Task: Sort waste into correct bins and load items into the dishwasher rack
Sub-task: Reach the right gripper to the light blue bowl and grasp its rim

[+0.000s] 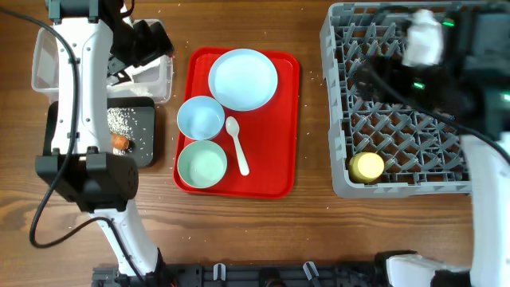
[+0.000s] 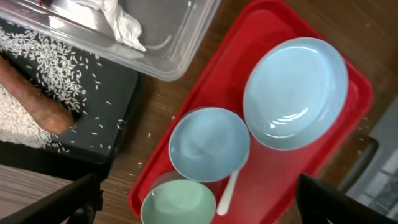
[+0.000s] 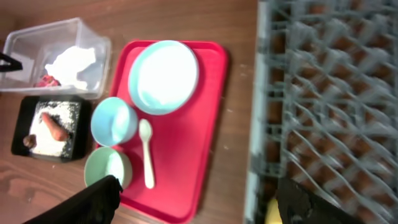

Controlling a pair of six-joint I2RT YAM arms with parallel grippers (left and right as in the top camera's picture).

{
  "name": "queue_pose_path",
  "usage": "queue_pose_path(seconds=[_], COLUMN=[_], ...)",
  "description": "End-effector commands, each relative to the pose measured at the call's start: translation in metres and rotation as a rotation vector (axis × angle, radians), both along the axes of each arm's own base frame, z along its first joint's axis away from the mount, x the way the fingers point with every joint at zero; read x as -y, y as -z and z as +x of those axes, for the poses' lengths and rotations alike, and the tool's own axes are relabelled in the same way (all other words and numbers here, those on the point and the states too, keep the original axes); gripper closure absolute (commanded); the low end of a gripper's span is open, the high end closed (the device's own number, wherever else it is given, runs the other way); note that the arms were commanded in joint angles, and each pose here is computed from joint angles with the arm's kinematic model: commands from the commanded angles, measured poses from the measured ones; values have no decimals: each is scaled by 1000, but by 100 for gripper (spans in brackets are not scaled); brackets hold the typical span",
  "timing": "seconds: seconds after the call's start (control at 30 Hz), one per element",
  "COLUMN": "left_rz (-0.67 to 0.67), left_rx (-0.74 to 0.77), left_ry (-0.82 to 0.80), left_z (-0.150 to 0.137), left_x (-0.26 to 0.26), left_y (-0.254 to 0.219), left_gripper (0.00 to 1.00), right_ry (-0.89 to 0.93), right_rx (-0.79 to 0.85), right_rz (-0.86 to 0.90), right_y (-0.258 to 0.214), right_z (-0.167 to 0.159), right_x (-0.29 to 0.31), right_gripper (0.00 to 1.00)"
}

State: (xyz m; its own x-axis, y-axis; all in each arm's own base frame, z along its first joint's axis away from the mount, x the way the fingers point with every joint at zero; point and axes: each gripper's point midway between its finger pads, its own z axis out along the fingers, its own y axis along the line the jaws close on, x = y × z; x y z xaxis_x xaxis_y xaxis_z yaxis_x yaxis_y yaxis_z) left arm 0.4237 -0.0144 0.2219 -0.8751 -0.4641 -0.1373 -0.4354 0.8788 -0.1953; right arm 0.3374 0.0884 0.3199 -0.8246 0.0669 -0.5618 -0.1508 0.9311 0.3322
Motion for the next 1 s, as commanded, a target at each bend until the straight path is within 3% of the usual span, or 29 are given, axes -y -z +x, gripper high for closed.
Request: queue_pose_path(seconds=[0.0, 0.13, 0.27, 0.53, 0.73, 0.97], left_rz=[-52, 15, 27, -7, -8, -7], left_rx=[132, 220, 180, 174, 174, 174], left_ry=[-3, -15, -19, -4, 18, 31], left_z=[-22, -41, -59, -60, -61, -61], left_x=[10, 0, -2, 7, 15, 18], left_y=[-57, -91, -92, -92, -92, -92], left_gripper=[1, 1, 0, 0, 0, 0], right_ry=[-2, -64, -108, -42, -27, -99], right_rx=[-26, -79, -165, -280, -340, -352], right_rz=[4, 9, -11, -61, -87, -66], right_y=[18, 60, 111, 182, 213, 214], right_z=[22, 54, 69, 88, 88, 56], right_x=[-39, -83, -117, -130, -135, -196], right_gripper=[16, 16, 17, 22, 25, 25])
